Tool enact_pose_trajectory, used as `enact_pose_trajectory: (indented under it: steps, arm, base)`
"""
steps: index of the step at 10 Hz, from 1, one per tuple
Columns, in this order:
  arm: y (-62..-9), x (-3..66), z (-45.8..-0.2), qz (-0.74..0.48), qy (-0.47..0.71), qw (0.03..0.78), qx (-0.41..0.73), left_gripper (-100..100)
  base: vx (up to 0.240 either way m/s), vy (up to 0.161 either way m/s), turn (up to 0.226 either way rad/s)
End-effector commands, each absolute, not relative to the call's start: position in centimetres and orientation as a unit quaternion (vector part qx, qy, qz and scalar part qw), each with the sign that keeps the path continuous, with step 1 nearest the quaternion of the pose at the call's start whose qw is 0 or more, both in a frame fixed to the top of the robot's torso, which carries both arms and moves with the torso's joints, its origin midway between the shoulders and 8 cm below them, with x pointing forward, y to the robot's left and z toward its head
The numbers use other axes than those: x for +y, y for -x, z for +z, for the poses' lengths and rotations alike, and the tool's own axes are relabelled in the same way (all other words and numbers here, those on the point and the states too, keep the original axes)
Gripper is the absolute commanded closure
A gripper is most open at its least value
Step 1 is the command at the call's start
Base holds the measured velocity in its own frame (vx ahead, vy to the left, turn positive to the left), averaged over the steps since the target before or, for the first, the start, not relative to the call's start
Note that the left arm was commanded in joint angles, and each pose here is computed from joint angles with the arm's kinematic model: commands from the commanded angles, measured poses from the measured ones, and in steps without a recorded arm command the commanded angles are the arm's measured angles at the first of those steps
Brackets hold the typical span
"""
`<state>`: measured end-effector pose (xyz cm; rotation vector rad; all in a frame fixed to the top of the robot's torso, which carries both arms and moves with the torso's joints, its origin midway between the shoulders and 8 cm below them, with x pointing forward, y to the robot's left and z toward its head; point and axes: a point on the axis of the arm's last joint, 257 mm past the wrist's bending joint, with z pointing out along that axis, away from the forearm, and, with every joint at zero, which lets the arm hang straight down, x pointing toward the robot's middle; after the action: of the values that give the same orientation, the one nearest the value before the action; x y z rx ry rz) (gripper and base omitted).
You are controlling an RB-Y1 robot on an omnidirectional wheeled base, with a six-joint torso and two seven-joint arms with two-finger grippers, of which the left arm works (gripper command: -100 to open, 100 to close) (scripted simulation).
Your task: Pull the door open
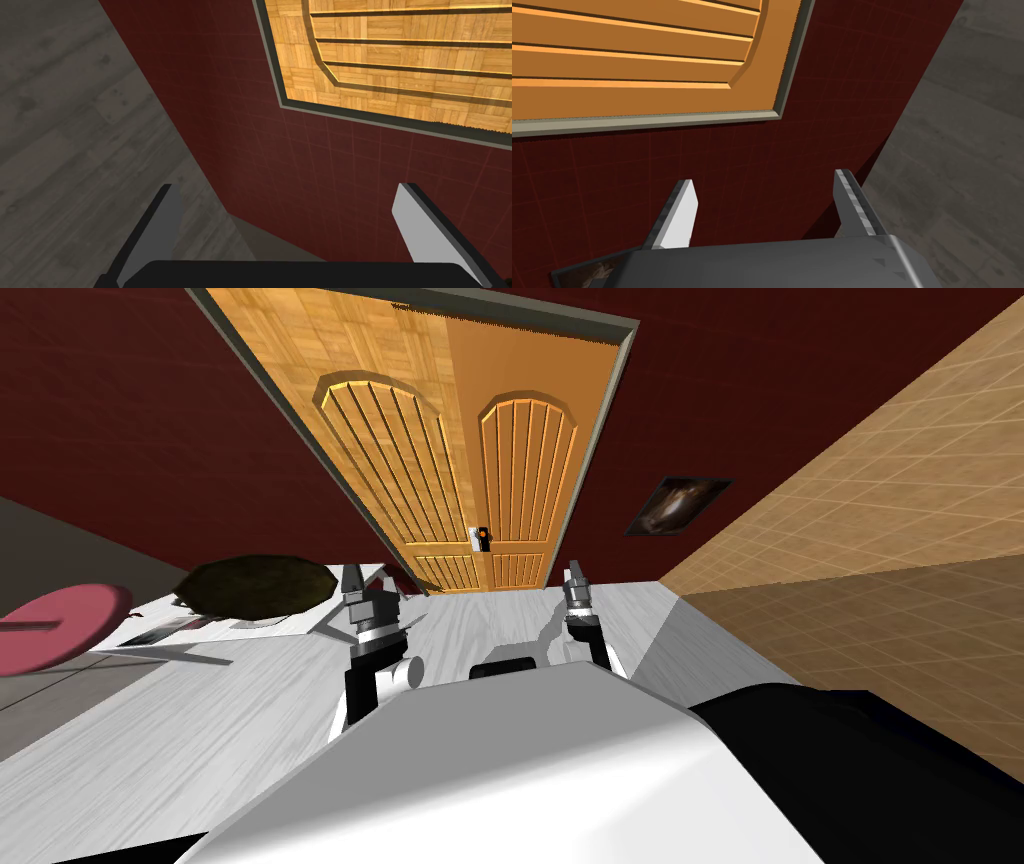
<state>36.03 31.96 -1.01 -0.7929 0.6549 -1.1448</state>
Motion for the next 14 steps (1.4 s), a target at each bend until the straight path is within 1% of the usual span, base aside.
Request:
enact_pose_trajectory:
  steps: [1, 6, 14]
  arm:
    - [-36.8, 31.9, -2.0, -0.518, 0.362, 0.712, 0.306, -100]
    - [-39.0, 31.7, -5.3, -0.518, 0.375, 0.691, 0.336, -100]
    - [-42.7, 31.8, -11.4, -0.512, 0.408, 0.654, 0.38, -100]
  base:
    - [0.141, -0.054, -0.026]
    - [0.184, 0.01, -0.033]
    - [0.134, 0.007, -0.034]
